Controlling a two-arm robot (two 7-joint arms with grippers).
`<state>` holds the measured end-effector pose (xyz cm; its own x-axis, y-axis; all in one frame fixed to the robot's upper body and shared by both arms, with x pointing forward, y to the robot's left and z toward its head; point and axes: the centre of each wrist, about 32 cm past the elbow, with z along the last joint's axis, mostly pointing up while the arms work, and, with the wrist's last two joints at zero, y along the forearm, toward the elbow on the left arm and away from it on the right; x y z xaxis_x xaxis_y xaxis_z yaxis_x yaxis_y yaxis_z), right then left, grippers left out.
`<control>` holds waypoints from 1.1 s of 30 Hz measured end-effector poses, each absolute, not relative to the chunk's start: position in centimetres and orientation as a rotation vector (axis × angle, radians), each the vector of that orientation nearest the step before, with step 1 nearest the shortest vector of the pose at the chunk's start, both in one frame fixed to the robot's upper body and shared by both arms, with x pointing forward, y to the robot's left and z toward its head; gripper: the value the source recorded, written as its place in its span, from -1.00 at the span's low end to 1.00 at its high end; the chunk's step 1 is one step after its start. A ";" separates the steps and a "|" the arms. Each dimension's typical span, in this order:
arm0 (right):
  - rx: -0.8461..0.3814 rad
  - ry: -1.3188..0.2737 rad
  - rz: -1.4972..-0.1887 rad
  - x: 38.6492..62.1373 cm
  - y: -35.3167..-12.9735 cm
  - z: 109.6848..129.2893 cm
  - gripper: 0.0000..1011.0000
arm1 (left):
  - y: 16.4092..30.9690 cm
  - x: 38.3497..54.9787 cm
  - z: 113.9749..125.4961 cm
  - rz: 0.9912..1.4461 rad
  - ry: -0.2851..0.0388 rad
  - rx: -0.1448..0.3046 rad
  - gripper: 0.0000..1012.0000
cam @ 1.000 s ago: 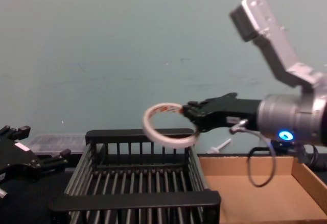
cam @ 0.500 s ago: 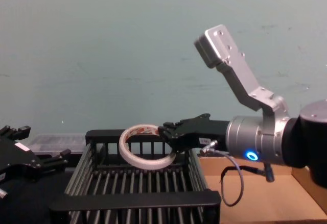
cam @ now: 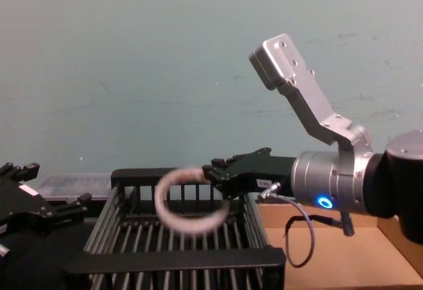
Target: Pick up the white tape and place it into the black box , Pick up the silver tape and place it into the brown box.
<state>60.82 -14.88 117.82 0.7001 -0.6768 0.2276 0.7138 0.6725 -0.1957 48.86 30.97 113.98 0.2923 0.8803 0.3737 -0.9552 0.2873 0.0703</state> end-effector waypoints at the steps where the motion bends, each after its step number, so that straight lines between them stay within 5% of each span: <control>1: -0.280 -0.140 -0.786 60.8 -14.9 117.8 -0.72 | 31.0 48.9 114.0 1.248 -0.285 0.305 0.98; 21: -0.277 -0.138 -0.787 60.8 -14.9 117.9 0.55 | 31.0 48.9 114.0 1.248 -0.285 0.304 0.98; 28: -0.276 -0.138 -0.787 60.8 -14.9 117.9 0.92 | 31.0 48.9 114.0 1.248 -0.285 0.304 0.98; 33: -0.276 -0.138 -0.787 60.8 -14.9 117.9 0.98 | 31.0 48.9 114.0 1.248 -0.285 0.304 0.98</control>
